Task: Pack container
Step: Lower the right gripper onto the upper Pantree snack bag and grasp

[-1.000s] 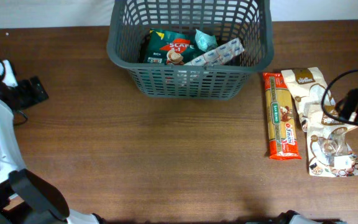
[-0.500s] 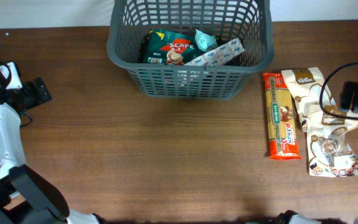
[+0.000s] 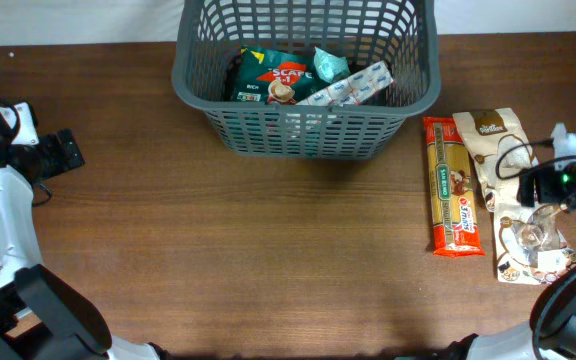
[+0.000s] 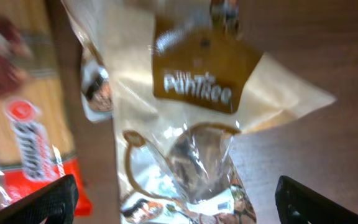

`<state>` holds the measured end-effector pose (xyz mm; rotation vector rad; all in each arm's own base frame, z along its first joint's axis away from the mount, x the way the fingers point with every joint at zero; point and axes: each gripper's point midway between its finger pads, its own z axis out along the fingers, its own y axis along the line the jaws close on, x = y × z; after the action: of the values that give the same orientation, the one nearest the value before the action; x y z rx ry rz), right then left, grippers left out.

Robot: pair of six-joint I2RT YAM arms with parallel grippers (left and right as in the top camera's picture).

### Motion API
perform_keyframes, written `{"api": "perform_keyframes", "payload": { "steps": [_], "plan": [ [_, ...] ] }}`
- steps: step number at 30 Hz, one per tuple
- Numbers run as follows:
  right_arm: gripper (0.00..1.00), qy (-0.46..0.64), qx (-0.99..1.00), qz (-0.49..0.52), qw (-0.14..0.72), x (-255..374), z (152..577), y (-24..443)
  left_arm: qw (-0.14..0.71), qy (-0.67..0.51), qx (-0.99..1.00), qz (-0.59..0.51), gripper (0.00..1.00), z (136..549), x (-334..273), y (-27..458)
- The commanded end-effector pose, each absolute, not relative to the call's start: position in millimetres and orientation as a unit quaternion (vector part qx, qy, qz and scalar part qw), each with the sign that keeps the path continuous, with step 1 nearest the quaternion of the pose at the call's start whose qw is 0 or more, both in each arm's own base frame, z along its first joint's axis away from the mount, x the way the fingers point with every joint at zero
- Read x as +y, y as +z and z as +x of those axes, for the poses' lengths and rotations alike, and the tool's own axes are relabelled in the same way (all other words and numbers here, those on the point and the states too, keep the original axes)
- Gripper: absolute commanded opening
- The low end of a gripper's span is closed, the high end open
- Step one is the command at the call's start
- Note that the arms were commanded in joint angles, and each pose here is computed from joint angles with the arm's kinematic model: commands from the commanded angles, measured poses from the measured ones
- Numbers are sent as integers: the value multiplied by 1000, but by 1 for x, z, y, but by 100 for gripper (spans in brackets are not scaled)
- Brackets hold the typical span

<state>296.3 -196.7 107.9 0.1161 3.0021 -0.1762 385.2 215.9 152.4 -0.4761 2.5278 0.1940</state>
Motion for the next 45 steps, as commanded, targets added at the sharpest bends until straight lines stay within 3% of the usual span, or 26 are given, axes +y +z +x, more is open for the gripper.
{"api": "perform_keyframes", "payload": {
  "steps": [1,9,35,36,37,38,39,42,43,45],
  "plan": [
    [99,-75,995,-11,67,-211,286,108,274,88,944,-163,99,381,220,153],
    [99,-91,992,7,87,-237,276,83,278,95,942,-161,99,383,222,155],
    [99,-24,994,46,99,-217,282,-1,282,97,941,-161,99,385,223,156],
    [97,-25,994,46,101,-217,283,0,282,97,941,-161,99,385,223,156],
    [88,-26,993,46,105,-218,285,0,282,97,941,-161,99,385,223,156],
    [73,-26,993,46,109,-218,287,1,282,97,941,-161,99,385,223,156],
    [52,-22,992,48,116,-218,290,1,282,97,941,-161,99,385,223,156],
    [11,-11,989,65,131,-215,295,2,282,97,941,-161,99,385,223,156],
    [4,-12,988,72,134,-216,297,3,282,97,941,-161,99,384,223,156],
    [4,-12,987,84,139,-218,299,4,282,97,941,-161,99,384,223,156]
  ]
}}
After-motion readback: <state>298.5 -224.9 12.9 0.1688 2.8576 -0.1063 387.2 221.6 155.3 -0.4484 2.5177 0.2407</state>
